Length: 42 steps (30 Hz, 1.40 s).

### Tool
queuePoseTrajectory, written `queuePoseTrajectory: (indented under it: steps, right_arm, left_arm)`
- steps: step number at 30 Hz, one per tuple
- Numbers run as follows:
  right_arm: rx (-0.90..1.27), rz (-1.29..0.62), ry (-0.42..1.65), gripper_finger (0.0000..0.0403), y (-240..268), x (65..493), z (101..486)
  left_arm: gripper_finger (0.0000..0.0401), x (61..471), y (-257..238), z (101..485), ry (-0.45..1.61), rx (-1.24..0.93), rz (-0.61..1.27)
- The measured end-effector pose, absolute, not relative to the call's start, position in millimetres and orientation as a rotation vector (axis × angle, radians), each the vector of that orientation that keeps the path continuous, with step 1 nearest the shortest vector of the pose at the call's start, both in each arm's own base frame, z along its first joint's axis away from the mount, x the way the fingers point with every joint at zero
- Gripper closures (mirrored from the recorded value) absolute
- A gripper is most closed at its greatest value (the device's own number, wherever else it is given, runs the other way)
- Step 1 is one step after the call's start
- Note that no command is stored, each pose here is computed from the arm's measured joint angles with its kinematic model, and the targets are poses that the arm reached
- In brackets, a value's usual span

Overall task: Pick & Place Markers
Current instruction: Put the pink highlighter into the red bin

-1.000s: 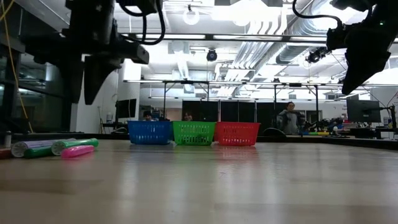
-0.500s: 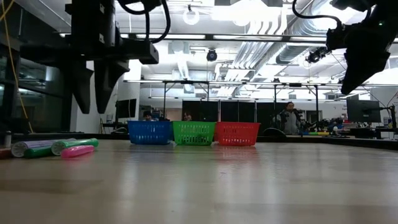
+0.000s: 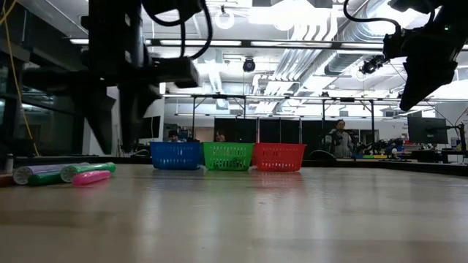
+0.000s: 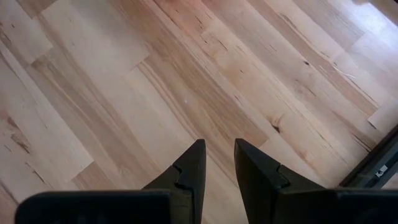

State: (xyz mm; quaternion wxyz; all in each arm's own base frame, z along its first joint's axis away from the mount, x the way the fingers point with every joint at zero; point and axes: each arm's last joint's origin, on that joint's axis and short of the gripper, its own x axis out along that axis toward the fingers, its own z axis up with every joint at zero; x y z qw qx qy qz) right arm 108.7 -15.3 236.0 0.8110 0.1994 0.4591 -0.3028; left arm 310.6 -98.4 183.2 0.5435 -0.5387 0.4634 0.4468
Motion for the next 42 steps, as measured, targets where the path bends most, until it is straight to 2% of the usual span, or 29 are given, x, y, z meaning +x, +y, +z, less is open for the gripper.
queuePoseTrajectory:
  steps: [35, 42]
  right_arm:
    - [0.425, -0.644, 0.977, 0.0329, -15, 109, 236]
    - [0.425, -0.644, 0.977, 0.0329, -15, 109, 236]
  left_arm:
    - [0.0302, 299, -106, 181, 1.096, -1.271, 1.210]
    - [0.0302, 304, -107, 163, 1.146, -1.257, 1.242]
